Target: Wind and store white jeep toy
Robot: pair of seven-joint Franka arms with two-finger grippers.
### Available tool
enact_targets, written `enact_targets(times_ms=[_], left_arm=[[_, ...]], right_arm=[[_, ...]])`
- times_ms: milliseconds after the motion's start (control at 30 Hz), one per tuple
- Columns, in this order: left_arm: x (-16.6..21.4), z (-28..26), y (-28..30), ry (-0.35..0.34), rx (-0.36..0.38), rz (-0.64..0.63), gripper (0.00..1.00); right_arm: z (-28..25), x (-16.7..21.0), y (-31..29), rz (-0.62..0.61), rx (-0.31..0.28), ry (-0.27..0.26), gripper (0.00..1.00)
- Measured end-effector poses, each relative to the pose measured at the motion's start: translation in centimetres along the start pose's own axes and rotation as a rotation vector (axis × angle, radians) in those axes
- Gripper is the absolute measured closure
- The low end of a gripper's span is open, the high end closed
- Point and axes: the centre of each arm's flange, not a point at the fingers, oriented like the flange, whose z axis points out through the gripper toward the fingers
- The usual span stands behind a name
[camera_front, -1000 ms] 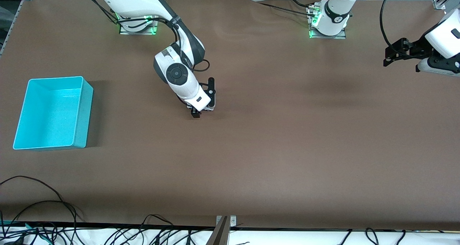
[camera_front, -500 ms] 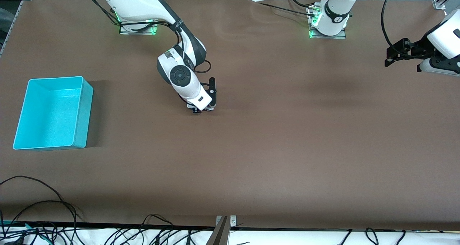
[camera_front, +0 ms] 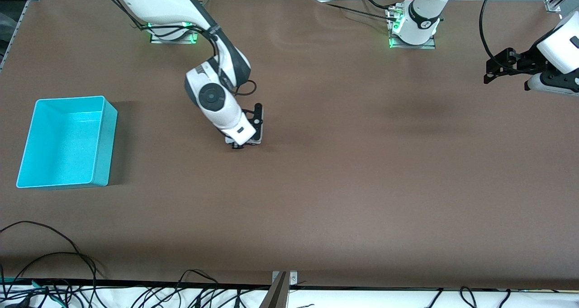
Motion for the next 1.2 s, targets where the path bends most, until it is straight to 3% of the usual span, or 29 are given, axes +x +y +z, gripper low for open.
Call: enact_targets(times_ms=[367,733,1200], left_arm=[[0.0,-0.7,0.1,0.015,0.002,0.002,0.0],[0.0,-0.7,0.1,0.015,0.002,0.002,0.0],[0.0,-0.7,-0.1,0.015,0.002,0.04,0.0]], right_arm=[[-9.8,-8.4,3.1,0.135,0.014,-0.025,0.48],[-19.1,-20.2,3.8,0.246,0.041,-0.061,0.48],[-23.7,-36.5,2.7,0.19,0.11,-0.053,0.48]])
